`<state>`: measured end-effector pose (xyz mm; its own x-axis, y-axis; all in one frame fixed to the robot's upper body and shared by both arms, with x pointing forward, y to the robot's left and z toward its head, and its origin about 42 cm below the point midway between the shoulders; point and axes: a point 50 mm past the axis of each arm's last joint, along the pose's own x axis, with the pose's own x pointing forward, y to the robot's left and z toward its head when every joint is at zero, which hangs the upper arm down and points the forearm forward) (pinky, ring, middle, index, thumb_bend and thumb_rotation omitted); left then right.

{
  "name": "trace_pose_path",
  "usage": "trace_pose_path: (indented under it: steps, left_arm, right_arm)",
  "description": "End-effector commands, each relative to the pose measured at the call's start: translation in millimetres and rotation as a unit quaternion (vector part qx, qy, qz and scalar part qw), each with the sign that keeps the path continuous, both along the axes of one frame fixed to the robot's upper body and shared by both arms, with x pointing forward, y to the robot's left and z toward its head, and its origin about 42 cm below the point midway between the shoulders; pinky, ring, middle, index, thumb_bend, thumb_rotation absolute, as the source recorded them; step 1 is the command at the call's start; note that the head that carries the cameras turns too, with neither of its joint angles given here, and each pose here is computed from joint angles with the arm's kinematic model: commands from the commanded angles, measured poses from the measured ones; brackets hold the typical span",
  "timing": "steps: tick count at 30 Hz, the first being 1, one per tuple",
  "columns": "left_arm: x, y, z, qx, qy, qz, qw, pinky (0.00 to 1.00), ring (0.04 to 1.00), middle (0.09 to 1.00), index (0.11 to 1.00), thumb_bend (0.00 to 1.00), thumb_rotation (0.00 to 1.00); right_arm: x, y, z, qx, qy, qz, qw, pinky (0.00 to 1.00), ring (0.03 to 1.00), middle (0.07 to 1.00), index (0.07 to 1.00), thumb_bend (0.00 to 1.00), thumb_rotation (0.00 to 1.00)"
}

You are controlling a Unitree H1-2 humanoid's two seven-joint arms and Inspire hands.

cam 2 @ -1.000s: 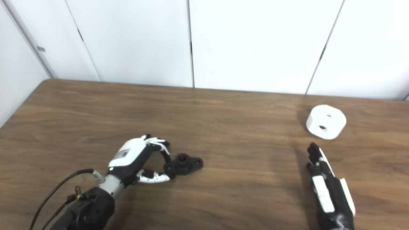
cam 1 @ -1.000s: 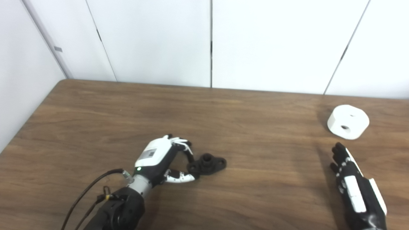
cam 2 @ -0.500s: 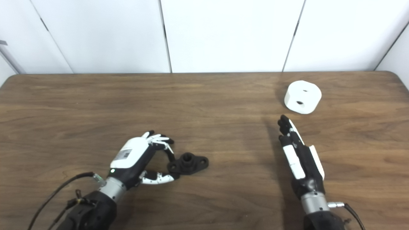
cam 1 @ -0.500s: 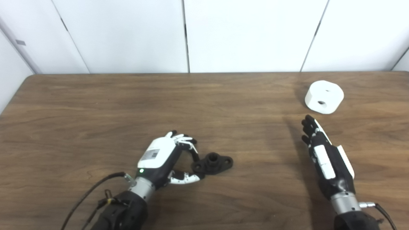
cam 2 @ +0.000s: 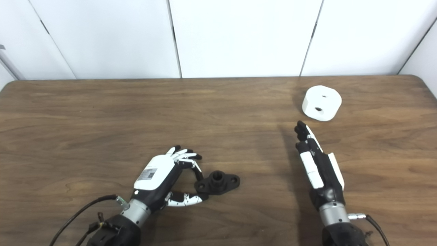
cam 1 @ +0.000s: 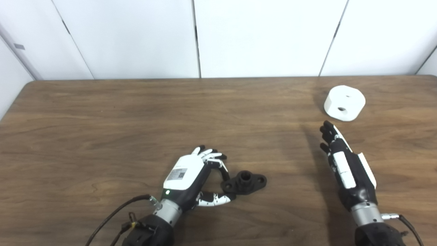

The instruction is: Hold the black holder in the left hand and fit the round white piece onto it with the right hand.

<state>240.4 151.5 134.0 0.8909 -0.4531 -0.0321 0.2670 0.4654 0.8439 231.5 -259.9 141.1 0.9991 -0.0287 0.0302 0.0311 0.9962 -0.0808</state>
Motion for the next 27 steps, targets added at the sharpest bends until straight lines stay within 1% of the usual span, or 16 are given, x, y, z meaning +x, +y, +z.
trace_pose_path:
  steps: [1, 5, 6, 8, 10, 11, 12, 14, 17, 18, 19, 21, 22, 24, 25, 27]
  left_arm:
    - [-5.2, -4.5, -8.6, 0.008, 0.007, -0.014, 1.0, 1.0, 0.905, 0.826, 0.487, 0.52, 0.05]
    - [-5.3, -3.2, -9.0, 0.007, 0.006, -0.014, 1.0, 1.0, 0.903, 0.819, 0.486, 0.52, 0.05]
    - [-5.4, -2.8, -8.9, 0.007, 0.005, -0.014, 1.0, 1.0, 0.901, 0.817, 0.486, 0.52, 0.05]
    - [-5.4, -2.4, -8.8, 0.007, 0.004, -0.013, 1.0, 1.0, 0.898, 0.815, 0.487, 0.52, 0.05]
    - [-5.3, -2.4, -9.4, 0.007, 0.004, -0.013, 1.0, 1.0, 0.897, 0.814, 0.487, 0.52, 0.05]
    - [-5.1, -1.7, -9.5, 0.007, 0.005, -0.012, 1.0, 1.0, 0.897, 0.814, 0.487, 0.52, 0.05]
    - [-4.9, -1.3, -9.5, 0.007, 0.005, -0.012, 1.0, 1.0, 0.897, 0.814, 0.487, 0.52, 0.06]
    - [-4.5, -0.9, -9.2, 0.007, 0.005, -0.01, 1.0, 1.0, 0.896, 0.813, 0.487, 0.52, 0.06]
    - [-4.0, 0.5, -8.1, 0.006, 0.008, -0.009, 1.0, 1.0, 0.897, 0.814, 0.487, 0.52, 0.06]
    - [-4.0, 1.8, -7.4, 0.006, 0.009, -0.008, 1.0, 1.0, 0.899, 0.815, 0.487, 0.52, 0.06]
    - [-4.1, 2.6, -6.9, 0.007, 0.009, -0.008, 1.0, 1.0, 0.9, 0.815, 0.487, 0.52, 0.06]
    - [-3.8, 3.9, -6.8, 0.008, 0.01, -0.005, 1.0, 1.0, 0.901, 0.815, 0.487, 0.52, 0.06]
    - [-3.4, 4.6, -6.8, 0.009, 0.009, -0.003, 1.0, 1.0, 0.9, 0.815, 0.487, 0.52, 0.06]
    - [-2.7, 5.6, -6.5, 0.013, 0.01, 0.0, 1.0, 1.0, 0.898, 0.815, 0.488, 0.52, 0.06]
    - [-2.5, 5.8, -6.4, 0.014, 0.01, 0.001, 1.0, 1.0, 0.896, 0.814, 0.487, 0.52, 0.06]
    - [-2.5, 5.5, -6.3, 0.015, 0.01, 0.002, 1.0, 1.0, 0.894, 0.814, 0.488, 0.52, 0.06]
  right_arm:
    - [4.5, 3.1, 12.2, 0.008, -0.036, 0.001, 0.999, 0.96, 0.98, 0.951, 0.938, 0.65, 0.89]
    - [5.2, -0.5, 17.9, 0.004, -0.041, 0.001, 0.999, 0.96, 0.976, 0.949, 0.933, 0.65, 0.83]
    - [5.3, -2.1, 21.8, 0.002, -0.044, 0.001, 0.999, 0.98, 0.973, 0.946, 0.929, 0.65, 0.77]
    - [5.6, -5.3, 28.0, -0.002, -0.05, 0.0, 0.999, 0.96, 0.966, 0.947, 0.929, 0.65, 0.71]
    - [5.4, -10.8, 34.8, -0.014, -0.059, -0.003, 0.998, 0.91, 0.963, 0.958, 0.938, 0.64, 0.62]
    - [4.8, -15.2, 40.5, -0.018, -0.063, -0.006, 0.998, 0.9, 0.964, 0.962, 0.942, 0.63, 0.6]
    - [4.2, -19.3, 45.8, -0.027, -0.067, -0.012, 0.997, 0.89, 0.972, 0.974, 0.944, 0.64, 0.56]
    - [3.6, -26.0, 54.4, -0.05, -0.073, -0.024, 0.996, 0.91, 0.978, 0.974, 0.936, 0.67, 0.53]
    - [3.4, -38.2, 70.7, -0.111, -0.081, -0.046, 0.99, 0.96, 0.97, 0.957, 0.911, 0.71, 0.53]
    - [3.7, -43.9, 77.9, -0.125, -0.085, -0.052, 0.987, 0.97, 0.974, 0.952, 0.898, 0.69, 0.5]
    - [4.0, -47.5, 82.5, -0.133, -0.088, -0.055, 0.986, 0.99, 0.983, 0.951, 0.884, 0.69, 0.44]
    - [5.2, -54.0, 90.7, -0.139, -0.094, -0.059, 0.984, 1.0, 0.986, 0.95, 0.874, 0.69, 0.39]
    - [6.2, -57.5, 95.3, -0.153, -0.099, -0.063, 0.981, 0.98, 0.975, 0.944, 0.865, 0.69, 0.35]
    - [9.4, -64.7, 106.0, -0.197, -0.103, -0.08, 0.972, 0.94, 0.94, 0.917, 0.846, 0.73, 0.36]
    - [11.1, -67.4, 110.4, -0.207, -0.103, -0.086, 0.969, 0.95, 0.941, 0.91, 0.836, 0.76, 0.36]
    - [15.4, -72.8, 118.8, -0.22, -0.108, -0.087, 0.965, 0.94, 0.943, 0.91, 0.834, 0.79, 0.34]
